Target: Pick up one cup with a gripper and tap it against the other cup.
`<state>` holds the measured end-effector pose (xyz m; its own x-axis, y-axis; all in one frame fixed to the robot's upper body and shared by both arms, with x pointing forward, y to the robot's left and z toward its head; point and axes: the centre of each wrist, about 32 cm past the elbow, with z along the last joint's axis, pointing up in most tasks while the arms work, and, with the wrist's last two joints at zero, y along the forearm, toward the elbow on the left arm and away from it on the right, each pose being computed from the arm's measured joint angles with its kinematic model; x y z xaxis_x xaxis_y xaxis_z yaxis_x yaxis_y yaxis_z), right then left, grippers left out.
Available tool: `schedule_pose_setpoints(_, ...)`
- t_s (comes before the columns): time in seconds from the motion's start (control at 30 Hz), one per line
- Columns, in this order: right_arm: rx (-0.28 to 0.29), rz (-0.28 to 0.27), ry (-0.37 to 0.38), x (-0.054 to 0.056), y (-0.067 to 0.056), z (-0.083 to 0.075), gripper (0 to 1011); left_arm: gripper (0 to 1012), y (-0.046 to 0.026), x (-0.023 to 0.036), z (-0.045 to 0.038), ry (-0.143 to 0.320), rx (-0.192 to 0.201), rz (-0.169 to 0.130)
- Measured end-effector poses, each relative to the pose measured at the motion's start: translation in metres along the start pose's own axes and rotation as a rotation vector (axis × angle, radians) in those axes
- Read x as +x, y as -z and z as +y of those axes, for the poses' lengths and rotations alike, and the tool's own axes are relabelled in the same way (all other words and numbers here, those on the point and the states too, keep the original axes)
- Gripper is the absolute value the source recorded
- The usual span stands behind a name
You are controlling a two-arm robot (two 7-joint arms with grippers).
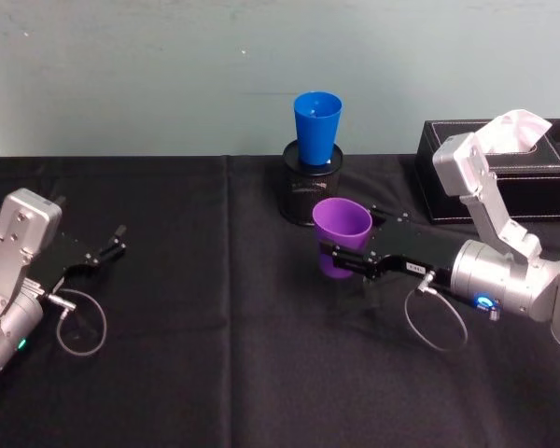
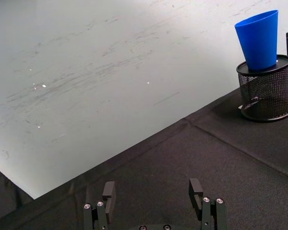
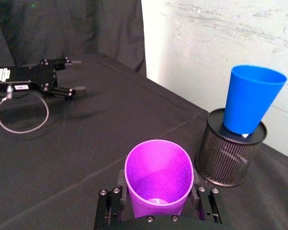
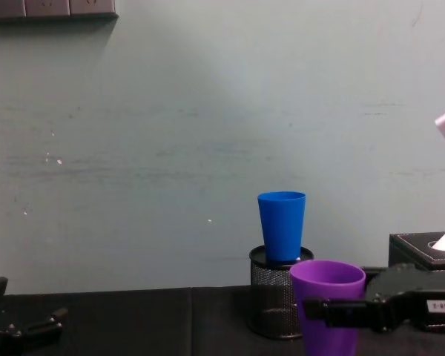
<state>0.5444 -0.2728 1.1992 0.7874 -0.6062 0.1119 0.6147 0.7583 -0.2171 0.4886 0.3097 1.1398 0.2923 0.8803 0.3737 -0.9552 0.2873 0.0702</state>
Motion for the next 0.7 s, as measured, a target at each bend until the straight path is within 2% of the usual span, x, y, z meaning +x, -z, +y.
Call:
schedule_pose_setpoints(0.37, -0.049, 0.012, 0.006, -0.003, 0.015, -0.001, 723, 1000, 0.0000, 0.0000, 0.0000, 0.000, 0.000, 0.000)
schedule_pose_setpoints(0.7, -0.044, 0.025, 0.018, -0.003, 0.025, -0.001, 723, 1000, 0.0000, 0.0000, 0.0000, 0.000, 0.000, 0.000)
